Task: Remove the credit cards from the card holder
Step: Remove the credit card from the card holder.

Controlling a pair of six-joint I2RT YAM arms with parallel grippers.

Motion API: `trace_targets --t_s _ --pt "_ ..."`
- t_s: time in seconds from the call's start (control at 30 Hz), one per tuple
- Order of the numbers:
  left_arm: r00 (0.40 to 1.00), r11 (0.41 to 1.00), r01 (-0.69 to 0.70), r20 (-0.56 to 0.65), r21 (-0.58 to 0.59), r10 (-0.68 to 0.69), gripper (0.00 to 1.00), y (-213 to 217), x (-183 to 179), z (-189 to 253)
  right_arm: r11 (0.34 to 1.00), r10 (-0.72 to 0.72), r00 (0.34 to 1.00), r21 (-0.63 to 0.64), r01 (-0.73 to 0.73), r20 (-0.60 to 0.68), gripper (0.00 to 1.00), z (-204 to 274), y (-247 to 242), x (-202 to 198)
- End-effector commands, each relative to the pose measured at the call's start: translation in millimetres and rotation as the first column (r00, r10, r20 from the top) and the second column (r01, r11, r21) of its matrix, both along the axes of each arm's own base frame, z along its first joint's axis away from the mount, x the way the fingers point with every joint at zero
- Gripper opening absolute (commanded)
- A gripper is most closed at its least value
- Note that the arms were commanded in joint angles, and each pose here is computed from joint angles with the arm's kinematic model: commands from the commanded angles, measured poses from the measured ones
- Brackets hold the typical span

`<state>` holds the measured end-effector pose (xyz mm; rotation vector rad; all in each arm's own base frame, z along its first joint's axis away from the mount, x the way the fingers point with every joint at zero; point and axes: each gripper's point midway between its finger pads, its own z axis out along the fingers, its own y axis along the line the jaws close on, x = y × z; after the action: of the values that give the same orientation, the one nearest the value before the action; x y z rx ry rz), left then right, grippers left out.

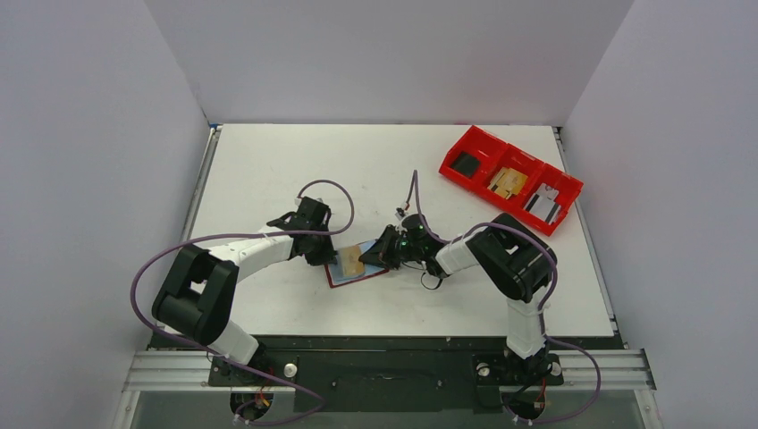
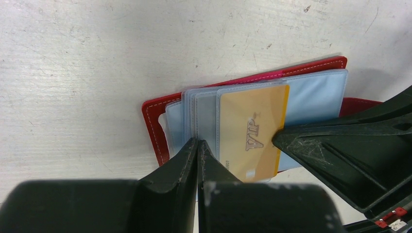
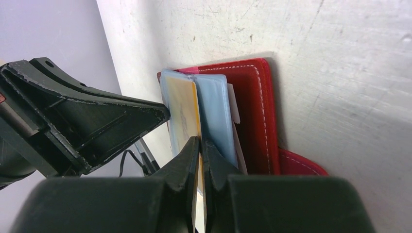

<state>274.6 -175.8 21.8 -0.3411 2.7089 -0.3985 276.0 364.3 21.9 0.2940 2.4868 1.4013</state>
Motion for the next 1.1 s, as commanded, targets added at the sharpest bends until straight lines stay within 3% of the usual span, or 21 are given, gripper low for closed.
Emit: trace_targets --t_s 0.0,1.07 --pt "0.995 0.991 -0.014 -0.1 0.132 0.027 0.0 28 -21 -31 0.999 -0.044 0.997 -0.003 0.044 0.06 0.0 13 -10 12" --pt "0.995 0.991 -0.008 -0.098 0.137 0.022 0.0 28 -19 -31 0.987 -0.088 0.993 -0.127 0.098 0.079 0.0 4 -41 17"
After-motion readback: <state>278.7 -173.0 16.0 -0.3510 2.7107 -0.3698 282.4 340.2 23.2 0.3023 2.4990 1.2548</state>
